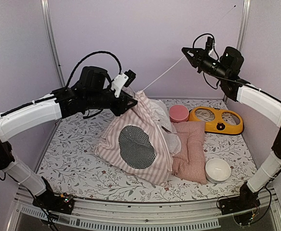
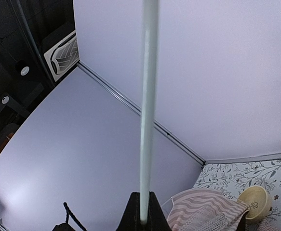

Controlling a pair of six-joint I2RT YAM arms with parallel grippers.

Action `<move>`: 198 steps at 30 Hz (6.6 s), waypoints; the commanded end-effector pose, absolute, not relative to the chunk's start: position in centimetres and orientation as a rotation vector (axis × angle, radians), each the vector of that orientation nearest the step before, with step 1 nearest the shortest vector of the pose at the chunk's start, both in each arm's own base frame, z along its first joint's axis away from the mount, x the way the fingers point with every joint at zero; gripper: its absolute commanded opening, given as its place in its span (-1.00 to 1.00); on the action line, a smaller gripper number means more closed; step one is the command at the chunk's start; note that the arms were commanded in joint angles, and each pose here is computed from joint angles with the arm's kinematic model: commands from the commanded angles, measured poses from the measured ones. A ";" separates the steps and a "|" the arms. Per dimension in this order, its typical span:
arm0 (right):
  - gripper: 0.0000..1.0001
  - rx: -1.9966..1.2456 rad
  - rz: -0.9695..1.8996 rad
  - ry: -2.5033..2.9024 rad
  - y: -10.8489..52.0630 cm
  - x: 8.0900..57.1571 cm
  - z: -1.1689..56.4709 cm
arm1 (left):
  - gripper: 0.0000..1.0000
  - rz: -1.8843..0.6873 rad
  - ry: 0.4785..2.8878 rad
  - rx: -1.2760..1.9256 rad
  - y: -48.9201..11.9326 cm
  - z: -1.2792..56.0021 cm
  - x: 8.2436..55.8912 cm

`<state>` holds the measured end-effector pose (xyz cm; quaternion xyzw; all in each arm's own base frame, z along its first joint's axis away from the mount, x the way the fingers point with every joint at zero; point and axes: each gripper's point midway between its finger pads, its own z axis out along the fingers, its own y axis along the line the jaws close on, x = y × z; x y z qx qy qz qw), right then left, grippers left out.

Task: Set up the pet tent
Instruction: Adjust the tent fabric of the tent, then pass from the left arm to the right

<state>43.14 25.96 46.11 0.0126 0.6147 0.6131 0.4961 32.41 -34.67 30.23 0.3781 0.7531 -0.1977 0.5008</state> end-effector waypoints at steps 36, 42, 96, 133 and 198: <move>-1.00 -0.167 1.699 1.689 36.0 37.3 39.2 | -0.49 -0.630 1.622 0.932 -36.7 33.0 34.2; -1.00 -0.181 1.722 1.737 37.7 36.6 37.2 | -0.47 -0.634 1.613 0.922 -36.6 33.6 34.8; 0.44 -0.671 1.067 1.591 37.1 31.8 36.5 | -1.00 -0.655 1.636 0.989 -34.9 34.5 32.3; -1.00 -0.646 0.832 1.701 38.9 34.7 35.6 | -1.00 -0.647 1.624 0.984 -34.0 36.2 31.5; -0.11 -0.525 0.773 1.645 19.4 40.0 42.3 | -1.00 -0.535 1.554 1.015 -24.6 42.1 31.9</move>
